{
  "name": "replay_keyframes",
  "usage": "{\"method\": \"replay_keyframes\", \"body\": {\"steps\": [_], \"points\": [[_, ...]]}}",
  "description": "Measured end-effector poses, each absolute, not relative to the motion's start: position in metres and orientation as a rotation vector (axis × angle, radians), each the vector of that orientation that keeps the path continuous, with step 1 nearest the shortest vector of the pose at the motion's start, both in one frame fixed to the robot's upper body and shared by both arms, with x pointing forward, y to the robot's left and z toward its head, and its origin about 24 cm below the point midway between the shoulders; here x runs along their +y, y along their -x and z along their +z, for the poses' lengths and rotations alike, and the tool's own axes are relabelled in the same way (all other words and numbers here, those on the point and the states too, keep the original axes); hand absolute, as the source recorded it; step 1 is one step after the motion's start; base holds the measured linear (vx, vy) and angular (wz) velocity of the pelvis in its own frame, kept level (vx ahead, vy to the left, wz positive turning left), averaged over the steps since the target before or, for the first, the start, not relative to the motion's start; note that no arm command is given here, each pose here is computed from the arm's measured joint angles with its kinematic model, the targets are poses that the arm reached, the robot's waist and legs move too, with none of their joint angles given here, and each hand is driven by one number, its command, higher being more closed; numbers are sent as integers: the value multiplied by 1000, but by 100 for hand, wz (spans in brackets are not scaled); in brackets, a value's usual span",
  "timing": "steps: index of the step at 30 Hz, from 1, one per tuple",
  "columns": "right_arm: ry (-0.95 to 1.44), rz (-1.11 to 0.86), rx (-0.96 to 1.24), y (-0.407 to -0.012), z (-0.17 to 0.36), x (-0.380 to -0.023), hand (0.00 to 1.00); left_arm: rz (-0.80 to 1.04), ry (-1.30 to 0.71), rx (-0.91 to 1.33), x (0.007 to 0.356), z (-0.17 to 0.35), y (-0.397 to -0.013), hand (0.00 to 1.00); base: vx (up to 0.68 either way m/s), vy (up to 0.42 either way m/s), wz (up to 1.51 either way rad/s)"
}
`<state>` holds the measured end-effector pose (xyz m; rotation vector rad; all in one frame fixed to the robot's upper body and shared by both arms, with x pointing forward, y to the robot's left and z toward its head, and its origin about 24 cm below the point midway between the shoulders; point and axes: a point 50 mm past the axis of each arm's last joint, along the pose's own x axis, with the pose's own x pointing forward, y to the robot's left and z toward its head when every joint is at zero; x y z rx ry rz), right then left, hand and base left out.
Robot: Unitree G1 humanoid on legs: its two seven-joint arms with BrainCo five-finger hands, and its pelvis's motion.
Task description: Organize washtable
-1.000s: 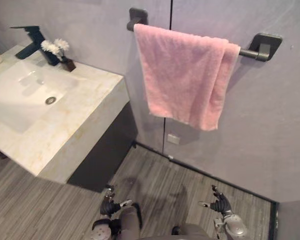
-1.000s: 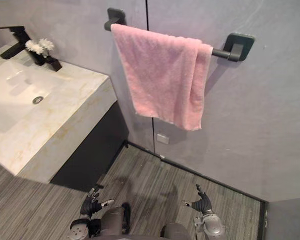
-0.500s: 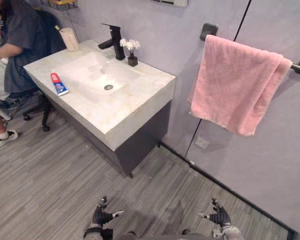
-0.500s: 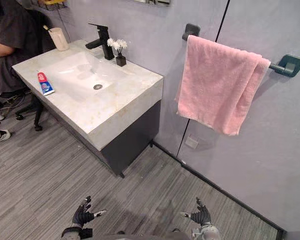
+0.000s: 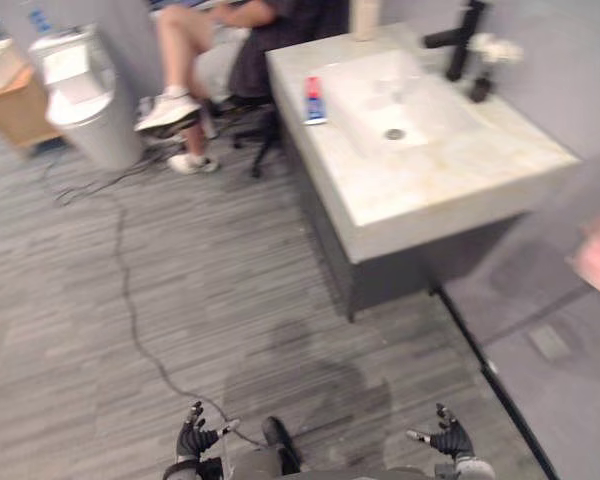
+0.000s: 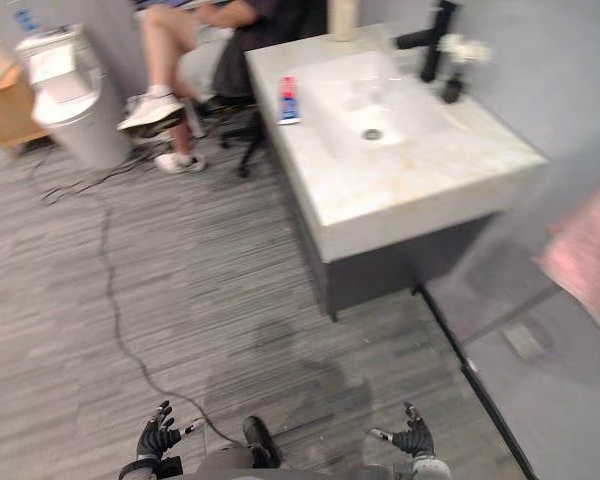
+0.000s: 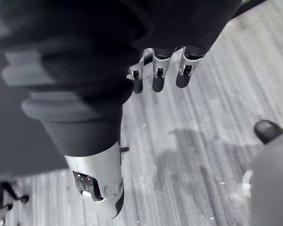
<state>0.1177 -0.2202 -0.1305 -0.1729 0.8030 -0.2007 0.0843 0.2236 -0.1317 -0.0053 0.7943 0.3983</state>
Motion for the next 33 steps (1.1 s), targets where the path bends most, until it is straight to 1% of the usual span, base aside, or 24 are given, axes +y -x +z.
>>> {"method": "replay_keyframes", "body": {"steps": [1, 4, 7, 8, 12, 14, 18, 23, 27, 28, 30, 33], "points": [[156, -194, 770, -130, -128, -214, 0, 424, -8, 804, 232, -131, -79, 0, 116, 105, 60], [99, -155, 724, -149, -125, -190, 0, 448, -40, 843, 244, -132, -69, 0, 141, 134, 47], [108, -138, 707, -150, -121, -190, 0, 439, -31, 865, 237, -135, -62, 0, 135, 190, 71], [119, -146, 700, -146, -119, -195, 0, 426, -40, 857, 236, -134, -65, 0, 186, 173, 113], [126, -109, 723, -139, -123, -188, 0, 400, -91, 812, 247, -128, -81, 0, 245, 97, 77], [127, -74, 717, -141, -122, -180, 0, 387, -87, 782, 244, -126, -93, 0, 275, -26, 0], [127, -68, 684, -143, -118, -179, 0, 319, -87, 731, 232, -122, -116, 0, 279, -96, 11], [130, -74, 639, -139, -110, -181, 0, 287, -91, 720, 222, -122, -118, 0, 479, -276, 26], [129, -56, 626, -133, -106, -176, 0, 290, -40, 680, 207, -117, -120, 0, 518, -261, -50], [115, -44, 626, -131, -107, -168, 0, 289, -32, 669, 205, -116, -122, 0, 470, -152, -95], [94, -40, 622, -131, -106, -162, 0, 284, -26, 656, 202, -114, -125, 0, 422, -62, -117], [97, -41, 612, -133, -104, -162, 0, 283, -18, 651, 199, -114, -125, 0, 498, 106, -142]]}}
